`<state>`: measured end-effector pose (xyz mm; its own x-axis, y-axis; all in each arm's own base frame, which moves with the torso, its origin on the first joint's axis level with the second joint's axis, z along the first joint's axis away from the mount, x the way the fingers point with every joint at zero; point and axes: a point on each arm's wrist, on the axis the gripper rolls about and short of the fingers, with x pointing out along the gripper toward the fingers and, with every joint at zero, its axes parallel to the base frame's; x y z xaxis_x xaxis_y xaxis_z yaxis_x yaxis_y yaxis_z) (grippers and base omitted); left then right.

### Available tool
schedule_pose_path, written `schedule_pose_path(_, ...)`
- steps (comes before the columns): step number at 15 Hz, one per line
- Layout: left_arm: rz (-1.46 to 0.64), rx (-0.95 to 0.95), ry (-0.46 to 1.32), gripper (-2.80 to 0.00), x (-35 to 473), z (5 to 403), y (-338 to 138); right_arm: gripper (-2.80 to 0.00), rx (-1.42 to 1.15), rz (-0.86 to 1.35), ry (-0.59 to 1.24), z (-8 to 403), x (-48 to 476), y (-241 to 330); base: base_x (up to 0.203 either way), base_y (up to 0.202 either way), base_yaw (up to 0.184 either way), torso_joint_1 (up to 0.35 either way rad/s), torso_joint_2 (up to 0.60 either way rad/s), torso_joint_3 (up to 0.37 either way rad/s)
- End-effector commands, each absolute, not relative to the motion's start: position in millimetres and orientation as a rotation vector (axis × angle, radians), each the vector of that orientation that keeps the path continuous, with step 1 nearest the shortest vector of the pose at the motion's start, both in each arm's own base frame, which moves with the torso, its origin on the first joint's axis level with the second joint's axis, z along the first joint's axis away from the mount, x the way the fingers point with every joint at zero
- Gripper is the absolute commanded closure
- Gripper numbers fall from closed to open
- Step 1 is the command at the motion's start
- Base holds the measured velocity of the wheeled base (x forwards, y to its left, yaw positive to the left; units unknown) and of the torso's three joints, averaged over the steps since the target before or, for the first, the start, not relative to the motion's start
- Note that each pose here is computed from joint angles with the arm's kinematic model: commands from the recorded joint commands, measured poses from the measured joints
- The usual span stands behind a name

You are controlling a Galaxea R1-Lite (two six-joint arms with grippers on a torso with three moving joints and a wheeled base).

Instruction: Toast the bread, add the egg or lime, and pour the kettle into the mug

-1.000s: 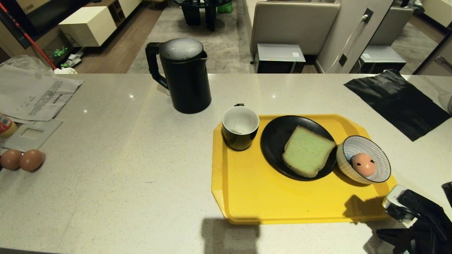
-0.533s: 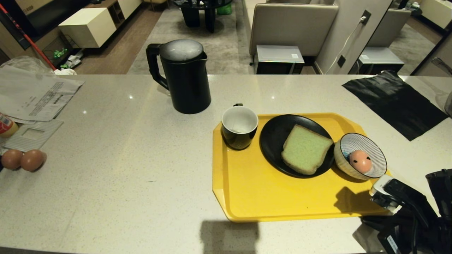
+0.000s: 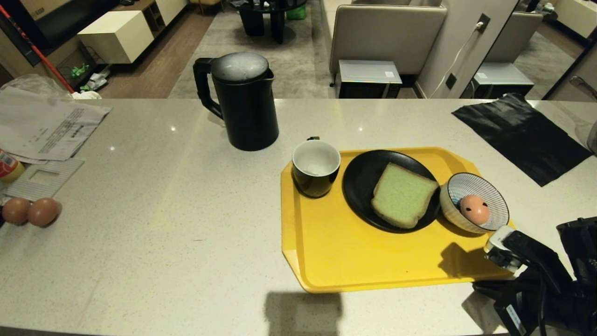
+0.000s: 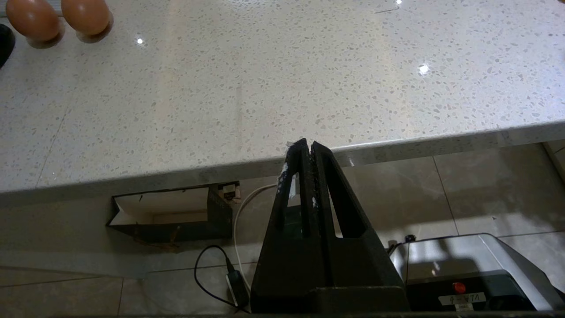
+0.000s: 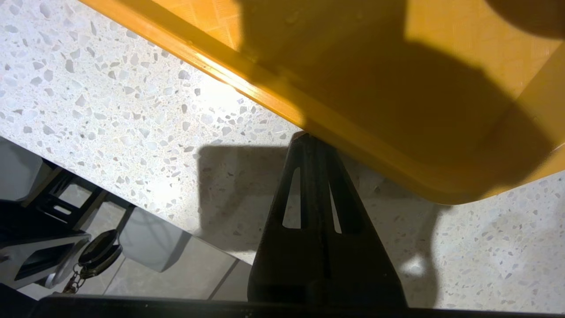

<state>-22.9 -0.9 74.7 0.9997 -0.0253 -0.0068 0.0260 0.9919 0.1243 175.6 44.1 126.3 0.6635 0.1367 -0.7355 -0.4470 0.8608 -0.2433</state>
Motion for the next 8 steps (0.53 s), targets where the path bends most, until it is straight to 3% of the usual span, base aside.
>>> schedule_pose_path(1,-0.025,0.126,0.005,0.00,-22.9,74.7,-1.0,0.00,-0.435,0.353,0.781,125.6,177.3,46.7,0.000,0.000,0.000,0.000,0.00,0.000)
schedule_pose_path(8,-0.025,0.128,0.005,0.00,-22.9,74.7,-1.0,0.00,-0.448,0.377,0.759,125.4,178.9,54.2,0.000,0.000,0.000,0.000,0.00,0.000)
